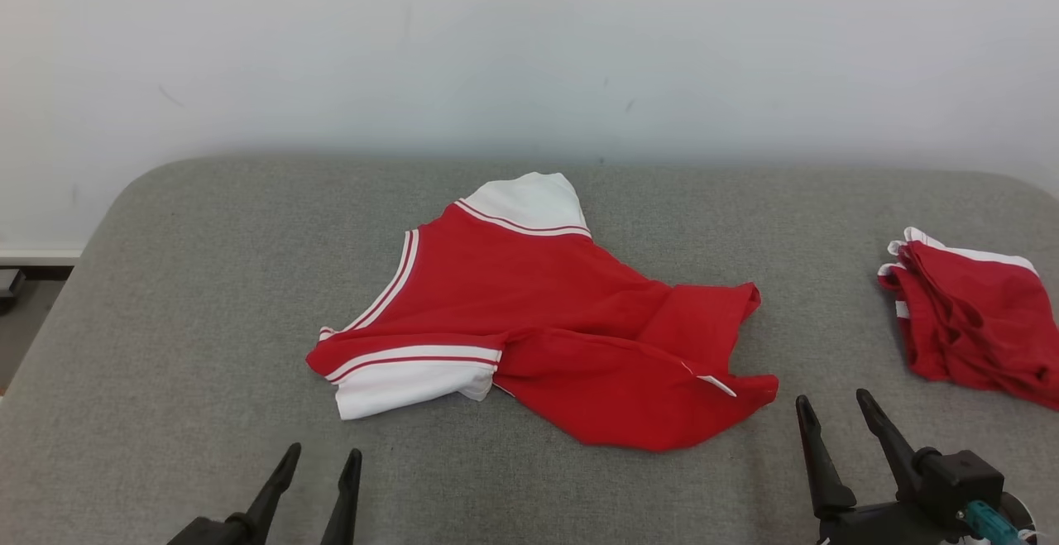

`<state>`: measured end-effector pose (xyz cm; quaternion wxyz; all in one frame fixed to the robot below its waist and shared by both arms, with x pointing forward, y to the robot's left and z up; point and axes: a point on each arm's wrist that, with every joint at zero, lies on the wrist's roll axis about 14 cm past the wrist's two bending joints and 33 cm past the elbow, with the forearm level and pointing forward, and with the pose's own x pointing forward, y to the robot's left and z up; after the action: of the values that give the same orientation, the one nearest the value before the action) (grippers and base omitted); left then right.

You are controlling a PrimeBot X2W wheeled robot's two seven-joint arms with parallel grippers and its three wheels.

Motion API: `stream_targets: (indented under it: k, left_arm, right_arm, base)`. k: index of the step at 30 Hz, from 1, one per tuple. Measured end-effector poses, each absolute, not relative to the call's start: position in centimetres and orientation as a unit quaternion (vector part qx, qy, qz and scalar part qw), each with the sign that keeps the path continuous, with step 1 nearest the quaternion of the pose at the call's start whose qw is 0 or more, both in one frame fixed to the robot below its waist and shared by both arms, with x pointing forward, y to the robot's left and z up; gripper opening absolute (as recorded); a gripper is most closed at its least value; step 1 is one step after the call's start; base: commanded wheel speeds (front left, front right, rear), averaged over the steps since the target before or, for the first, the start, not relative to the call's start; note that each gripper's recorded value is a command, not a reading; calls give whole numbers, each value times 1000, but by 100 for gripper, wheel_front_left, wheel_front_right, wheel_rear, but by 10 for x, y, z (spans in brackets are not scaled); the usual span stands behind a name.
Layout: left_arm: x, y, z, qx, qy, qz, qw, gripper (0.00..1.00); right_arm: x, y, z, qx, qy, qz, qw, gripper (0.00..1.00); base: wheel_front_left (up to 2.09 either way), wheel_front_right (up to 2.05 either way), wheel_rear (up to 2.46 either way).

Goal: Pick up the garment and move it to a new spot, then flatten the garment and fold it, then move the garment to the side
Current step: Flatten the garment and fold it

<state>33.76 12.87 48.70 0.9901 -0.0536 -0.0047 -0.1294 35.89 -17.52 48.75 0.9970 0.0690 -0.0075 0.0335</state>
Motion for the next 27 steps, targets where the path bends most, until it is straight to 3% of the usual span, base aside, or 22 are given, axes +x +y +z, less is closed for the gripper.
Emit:
stream_targets:
  k: [13,27]
  left_arm:
    - [361,103,450,-29,79,-193,978,100]
    - [398,103,422,-64,148,-182,970,100]
  right_arm:
    - [383,-180,458,41,95,30,994,100]
    - [419,-170,445,41,142,42,988,100]
  base:
    - [0,0,0]
    - [0,0,0]
